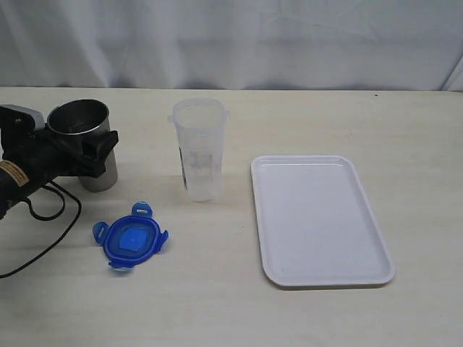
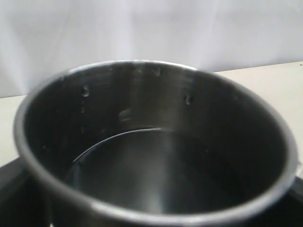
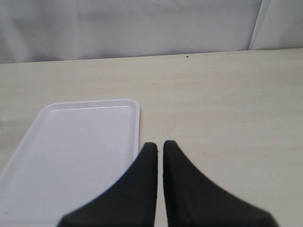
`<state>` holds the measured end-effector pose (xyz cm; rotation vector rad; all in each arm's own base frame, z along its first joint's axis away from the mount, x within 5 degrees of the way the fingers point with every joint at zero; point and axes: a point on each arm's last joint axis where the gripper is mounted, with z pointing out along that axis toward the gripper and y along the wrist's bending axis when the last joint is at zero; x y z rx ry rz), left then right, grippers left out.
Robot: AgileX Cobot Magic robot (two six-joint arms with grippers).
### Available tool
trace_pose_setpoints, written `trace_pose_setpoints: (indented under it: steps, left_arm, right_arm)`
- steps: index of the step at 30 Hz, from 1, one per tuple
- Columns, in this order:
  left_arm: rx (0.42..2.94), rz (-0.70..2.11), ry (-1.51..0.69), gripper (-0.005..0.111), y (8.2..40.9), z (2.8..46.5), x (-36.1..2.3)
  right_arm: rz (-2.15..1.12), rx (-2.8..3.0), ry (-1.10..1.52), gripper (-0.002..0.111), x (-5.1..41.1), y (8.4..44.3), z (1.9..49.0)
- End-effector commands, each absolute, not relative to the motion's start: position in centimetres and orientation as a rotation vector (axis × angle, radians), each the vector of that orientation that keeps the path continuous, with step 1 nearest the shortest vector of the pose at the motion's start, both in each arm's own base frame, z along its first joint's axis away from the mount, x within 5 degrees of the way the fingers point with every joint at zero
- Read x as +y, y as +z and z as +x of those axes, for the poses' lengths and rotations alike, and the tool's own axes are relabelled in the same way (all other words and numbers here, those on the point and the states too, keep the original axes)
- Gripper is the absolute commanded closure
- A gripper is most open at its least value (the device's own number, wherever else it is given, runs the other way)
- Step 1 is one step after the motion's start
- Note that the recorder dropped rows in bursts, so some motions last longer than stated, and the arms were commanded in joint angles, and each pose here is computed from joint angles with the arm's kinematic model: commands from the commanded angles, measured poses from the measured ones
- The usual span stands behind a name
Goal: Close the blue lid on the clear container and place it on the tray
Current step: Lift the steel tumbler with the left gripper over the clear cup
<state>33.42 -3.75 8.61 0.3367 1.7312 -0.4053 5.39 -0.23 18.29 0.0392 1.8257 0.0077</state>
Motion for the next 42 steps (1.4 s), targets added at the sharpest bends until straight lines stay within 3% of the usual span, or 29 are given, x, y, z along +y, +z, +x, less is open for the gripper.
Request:
trace_pose_setpoints:
  steps: [1,24,42]
  left_arm:
    - [1.732,0.3,-0.45,0.107,8.7,33.5,-3.9]
    - [1.554,0.363,-0.498,0.107,15.0,33.7,-4.5]
    - [1.528,0.515,-0.442,0.107,19.9,37.7,-9.6]
  right_arm:
    - [0.043,1.823,0.015,0.104,-0.2,18.3,5.4]
    - [0.043,1.823,0.015,0.104,-0.2,18.3,5.4]
    - [0.043,1.823,0.015,0.104,-0.2,18.3,5.4]
